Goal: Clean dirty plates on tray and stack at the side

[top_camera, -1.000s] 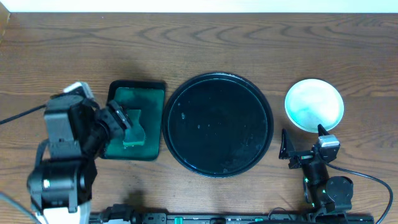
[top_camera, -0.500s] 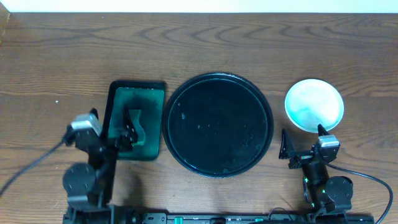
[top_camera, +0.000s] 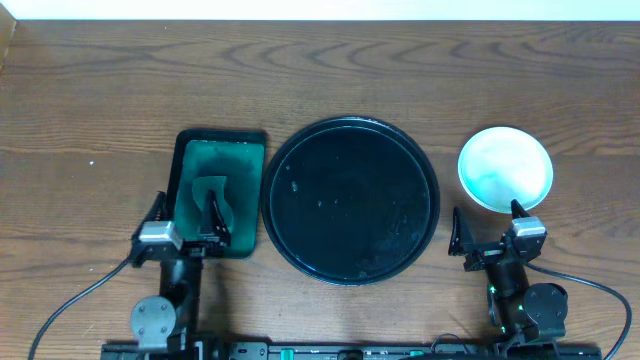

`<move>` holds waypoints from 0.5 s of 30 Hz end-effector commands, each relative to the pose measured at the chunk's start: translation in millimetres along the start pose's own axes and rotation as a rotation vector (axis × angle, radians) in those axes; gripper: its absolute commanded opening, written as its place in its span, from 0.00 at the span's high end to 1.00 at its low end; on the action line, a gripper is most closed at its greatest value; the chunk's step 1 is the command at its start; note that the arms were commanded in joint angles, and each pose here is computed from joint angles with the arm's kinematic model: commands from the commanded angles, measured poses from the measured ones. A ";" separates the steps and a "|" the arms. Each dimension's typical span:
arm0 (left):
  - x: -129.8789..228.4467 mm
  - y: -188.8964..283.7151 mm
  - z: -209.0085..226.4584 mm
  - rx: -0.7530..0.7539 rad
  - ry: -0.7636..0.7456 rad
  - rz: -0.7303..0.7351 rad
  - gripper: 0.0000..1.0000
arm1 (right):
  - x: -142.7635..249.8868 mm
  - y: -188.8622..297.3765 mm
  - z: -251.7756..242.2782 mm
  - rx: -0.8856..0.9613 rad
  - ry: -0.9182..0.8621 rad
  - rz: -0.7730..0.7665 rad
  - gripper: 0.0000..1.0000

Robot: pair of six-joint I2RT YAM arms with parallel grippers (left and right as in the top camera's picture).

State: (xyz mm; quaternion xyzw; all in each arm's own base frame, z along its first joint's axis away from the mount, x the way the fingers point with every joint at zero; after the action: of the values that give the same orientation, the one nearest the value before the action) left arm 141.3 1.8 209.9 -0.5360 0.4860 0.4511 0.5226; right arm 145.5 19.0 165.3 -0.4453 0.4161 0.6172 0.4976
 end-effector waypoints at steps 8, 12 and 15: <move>42.0 -0.2 1.8 -0.003 -0.008 0.165 0.20 | 0.7 0.2 1.0 -0.006 0.011 -0.001 0.01; 53.2 2.2 2.2 -0.007 -0.003 0.244 0.20 | 0.7 0.2 1.0 -0.006 0.011 -0.001 0.01; 57.2 2.8 2.4 -0.008 -0.002 0.273 0.20 | 0.7 0.2 1.0 -0.006 0.011 -0.001 0.01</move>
State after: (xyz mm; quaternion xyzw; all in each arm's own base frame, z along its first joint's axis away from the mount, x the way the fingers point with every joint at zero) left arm 146.2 2.7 162.2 -0.4884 0.5389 0.5071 0.4625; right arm 145.5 19.0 165.4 -0.4454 0.4160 0.6172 0.4976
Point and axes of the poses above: each gripper's point midway between its finger pads, its own y axis back along the fingers, its own z axis along the line the jaws close on, x = y × z, the point moved 10 cm from there along y, back along the fingers, and after that the axes turned 8 degrees about -y, right-handed, at the moved point
